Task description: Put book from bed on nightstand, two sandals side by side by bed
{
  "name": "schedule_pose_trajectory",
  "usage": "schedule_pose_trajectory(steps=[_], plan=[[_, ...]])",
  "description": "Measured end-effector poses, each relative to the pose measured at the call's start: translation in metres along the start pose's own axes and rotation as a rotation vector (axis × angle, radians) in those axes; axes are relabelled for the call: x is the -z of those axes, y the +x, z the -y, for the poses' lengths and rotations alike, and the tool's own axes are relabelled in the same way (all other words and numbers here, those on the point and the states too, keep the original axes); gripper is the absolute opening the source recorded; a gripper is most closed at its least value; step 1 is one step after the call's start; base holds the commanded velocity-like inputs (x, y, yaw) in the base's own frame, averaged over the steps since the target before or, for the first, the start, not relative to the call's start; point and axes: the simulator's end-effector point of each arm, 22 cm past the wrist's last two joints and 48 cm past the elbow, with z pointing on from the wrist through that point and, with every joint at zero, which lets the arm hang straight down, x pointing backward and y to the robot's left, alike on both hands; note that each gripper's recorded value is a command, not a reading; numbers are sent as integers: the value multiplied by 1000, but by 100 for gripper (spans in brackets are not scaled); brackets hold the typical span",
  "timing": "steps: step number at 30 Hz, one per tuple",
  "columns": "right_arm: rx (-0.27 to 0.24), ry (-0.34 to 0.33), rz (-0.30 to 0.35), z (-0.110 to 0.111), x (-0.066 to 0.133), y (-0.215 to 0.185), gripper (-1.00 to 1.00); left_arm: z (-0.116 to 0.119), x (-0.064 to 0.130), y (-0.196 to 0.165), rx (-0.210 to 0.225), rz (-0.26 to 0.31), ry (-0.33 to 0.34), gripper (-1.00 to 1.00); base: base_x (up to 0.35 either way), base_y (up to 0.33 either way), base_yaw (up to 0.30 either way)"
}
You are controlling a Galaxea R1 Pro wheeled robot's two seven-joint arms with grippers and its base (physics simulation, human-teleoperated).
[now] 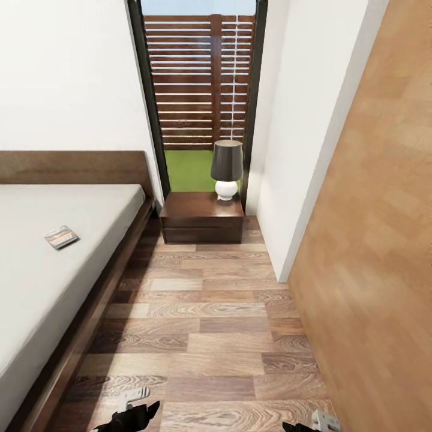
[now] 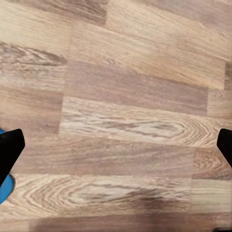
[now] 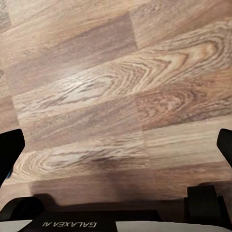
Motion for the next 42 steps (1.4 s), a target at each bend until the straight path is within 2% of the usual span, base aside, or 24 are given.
schedule_pose_trajectory(steps=[16, 18, 20, 23, 42], plan=[[9, -8, 22, -5, 4, -10, 100, 1, 4, -11, -4, 20, 2, 100, 0, 0, 0], [10, -9, 25, -5, 4, -11, 100, 0, 6, -7, -3, 15, 1, 100, 0, 0, 0], [11, -10, 28, -6, 5, -13, 100, -4, 11, 20, 3, -17, -5, 100, 0, 0, 0], [12, -13, 32, -7, 5, -15, 100, -5, 14, 28, 7, -25, -7, 100, 0, 0, 0], [20, -22, 61, -12, 11, -27, 100, -2, 19, 23, 5, -7, -1, 100, 0, 0, 0]])
